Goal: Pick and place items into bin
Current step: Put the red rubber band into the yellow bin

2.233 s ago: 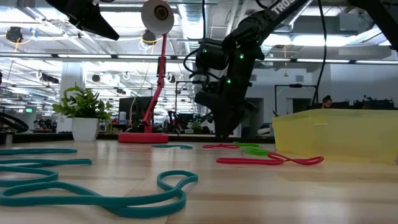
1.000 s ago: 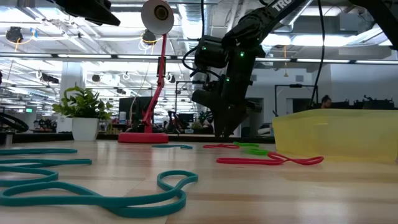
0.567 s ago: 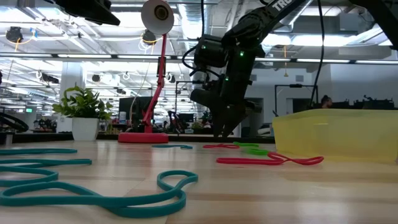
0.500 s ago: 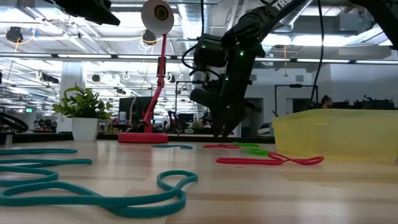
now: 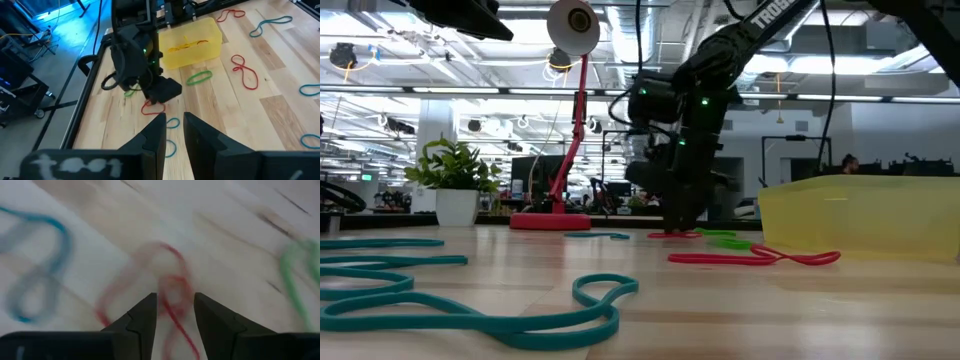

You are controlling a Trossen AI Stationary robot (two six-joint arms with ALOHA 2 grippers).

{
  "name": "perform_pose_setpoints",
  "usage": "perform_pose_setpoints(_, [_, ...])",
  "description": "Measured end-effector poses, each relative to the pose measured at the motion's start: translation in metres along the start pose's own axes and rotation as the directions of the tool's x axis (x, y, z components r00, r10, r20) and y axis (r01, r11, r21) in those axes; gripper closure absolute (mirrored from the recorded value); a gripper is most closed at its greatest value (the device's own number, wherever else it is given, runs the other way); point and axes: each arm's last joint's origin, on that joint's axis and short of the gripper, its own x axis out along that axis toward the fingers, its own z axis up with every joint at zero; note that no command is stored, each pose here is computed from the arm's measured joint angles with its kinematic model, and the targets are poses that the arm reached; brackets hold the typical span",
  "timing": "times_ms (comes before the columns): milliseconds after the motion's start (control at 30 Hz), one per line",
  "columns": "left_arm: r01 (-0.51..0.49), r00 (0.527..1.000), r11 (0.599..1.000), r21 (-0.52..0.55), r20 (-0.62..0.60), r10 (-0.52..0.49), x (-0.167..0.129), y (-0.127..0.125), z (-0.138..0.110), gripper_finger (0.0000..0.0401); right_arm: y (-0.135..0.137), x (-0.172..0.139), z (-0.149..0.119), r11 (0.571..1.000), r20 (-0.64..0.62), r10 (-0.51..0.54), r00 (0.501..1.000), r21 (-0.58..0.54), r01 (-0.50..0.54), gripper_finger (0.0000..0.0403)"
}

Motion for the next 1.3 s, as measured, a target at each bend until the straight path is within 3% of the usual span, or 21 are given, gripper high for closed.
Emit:
perform_pose_setpoints(367, [-0.005, 1.000, 1.000, 0.003, 0.016, 0.005, 0.000, 0.001, 0.002, 0.0344, 0.004, 0.014, 0.000, 1.000, -0.008, 0.009, 1.000, -0.005, -0.009, 0.0288])
perform_pose_setpoints(600, [-0.005, 1.000, 1.000, 0.002, 0.016, 0.005, 0.000, 0.000, 0.002, 0.0344, 0.012, 0.006, -0.005, 0.997, 0.005, 0.027, 1.000, -0.075, -0.026, 0.0382])
perform_pose_setpoints(700, [-0.005, 1.000, 1.000, 0.003, 0.015, 0.005, 0.000, 0.001, 0.002, 0.0344, 0.018, -0.004, -0.009, 0.992, -0.005, 0.038, 0.999, -0.123, -0.039, 0.0395])
perform_pose_setpoints(867, [-0.005, 1.000, 1.000, 0.003, 0.015, 0.005, 0.000, 0.000, 0.002, 0.0344, 0.034, -0.066, -0.013, 0.977, -0.060, 0.070, 0.996, -0.197, -0.081, 0.0391])
perform_pose_setpoints(1000, [-0.004, 1.000, 1.000, 0.003, 0.015, 0.004, 0.000, 0.000, 0.002, 0.0344, 0.039, -0.112, -0.028, 0.973, -0.122, 0.002, 0.992, -0.229, -0.031, 0.0400])
perform_pose_setpoints(1100, [-0.004, 1.000, 1.000, 0.003, 0.015, 0.004, 0.000, 0.000, 0.002, 0.0344, 0.036, -0.153, -0.046, 0.980, -0.131, -0.065, 0.989, -0.193, 0.039, 0.0397])
perform_pose_setpoints(1200, [-0.005, 1.000, 1.000, 0.002, 0.015, 0.005, 0.000, 0.000, 0.002, 0.0344, 0.027, -0.180, -0.071, 0.972, -0.130, -0.203, 0.970, -0.147, 0.184, 0.0401])
perform_pose_setpoints(1300, [-0.004, 1.000, 1.000, 0.003, 0.015, 0.004, 0.000, 0.000, 0.002, 0.0344, 0.022, -0.199, -0.093, 0.957, -0.142, -0.290, 0.946, -0.036, 0.288, 0.0400])
